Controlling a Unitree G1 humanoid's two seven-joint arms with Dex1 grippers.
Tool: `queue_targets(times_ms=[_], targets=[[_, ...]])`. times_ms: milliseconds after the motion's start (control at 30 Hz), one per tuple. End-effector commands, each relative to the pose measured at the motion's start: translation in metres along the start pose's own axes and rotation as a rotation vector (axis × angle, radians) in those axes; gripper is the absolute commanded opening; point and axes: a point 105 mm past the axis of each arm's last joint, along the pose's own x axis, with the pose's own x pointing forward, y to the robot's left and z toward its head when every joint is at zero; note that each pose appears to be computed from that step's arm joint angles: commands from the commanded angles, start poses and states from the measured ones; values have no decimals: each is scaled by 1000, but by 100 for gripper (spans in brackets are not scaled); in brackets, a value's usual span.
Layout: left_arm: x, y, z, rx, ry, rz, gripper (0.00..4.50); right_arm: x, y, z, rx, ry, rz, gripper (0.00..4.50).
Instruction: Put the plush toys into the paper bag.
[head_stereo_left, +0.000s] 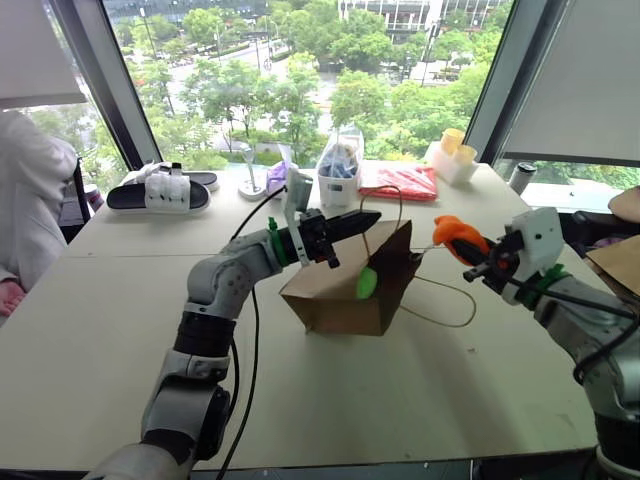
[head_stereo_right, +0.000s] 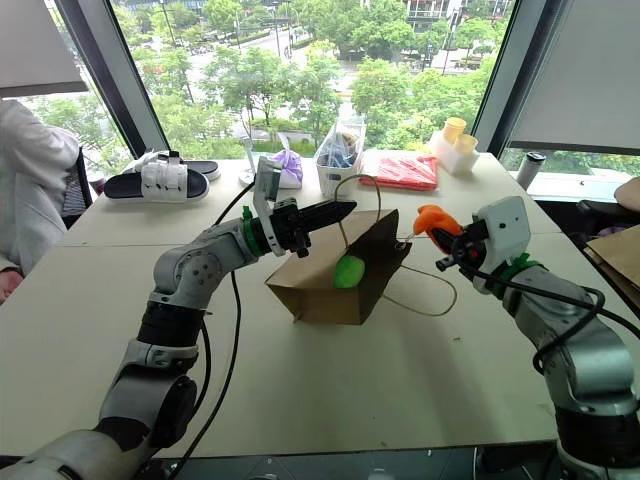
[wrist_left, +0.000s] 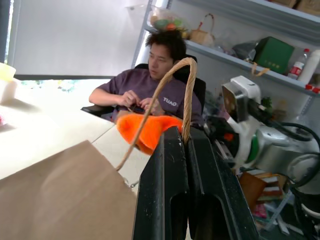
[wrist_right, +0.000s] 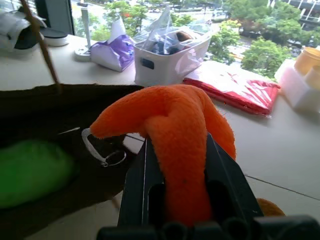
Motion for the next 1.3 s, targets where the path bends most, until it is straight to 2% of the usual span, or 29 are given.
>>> queue_targets(times_ms=[33, 333, 567, 800, 900, 1233, 1267, 1300], targets=[[3, -5, 11, 13, -24, -40, 0, -13, 31, 11, 39, -16, 129, 7], [8, -11, 8, -2, -15, -79, 0, -2, 60, 3, 100, 14, 221, 7], [7, -17, 9, -14, -21, -105, 0, 26, 37, -24, 68, 135, 140, 7], [4, -19, 13, -9, -38, -103, 0, 53, 21, -29, 228, 136, 131, 7], [4, -20, 13, -11, -40, -102, 0, 59, 29, -29, 265, 134, 182, 7], [4, -19, 13, -20, -46, -90, 0, 77, 55, -21, 206, 127, 260, 7], [3, -17, 13, -22, -48, -85, 0, 76, 56, -19, 180, 125, 273, 108], [3, -16, 13, -22, -51, -78, 0, 74, 57, -18, 165, 123, 280, 146]])
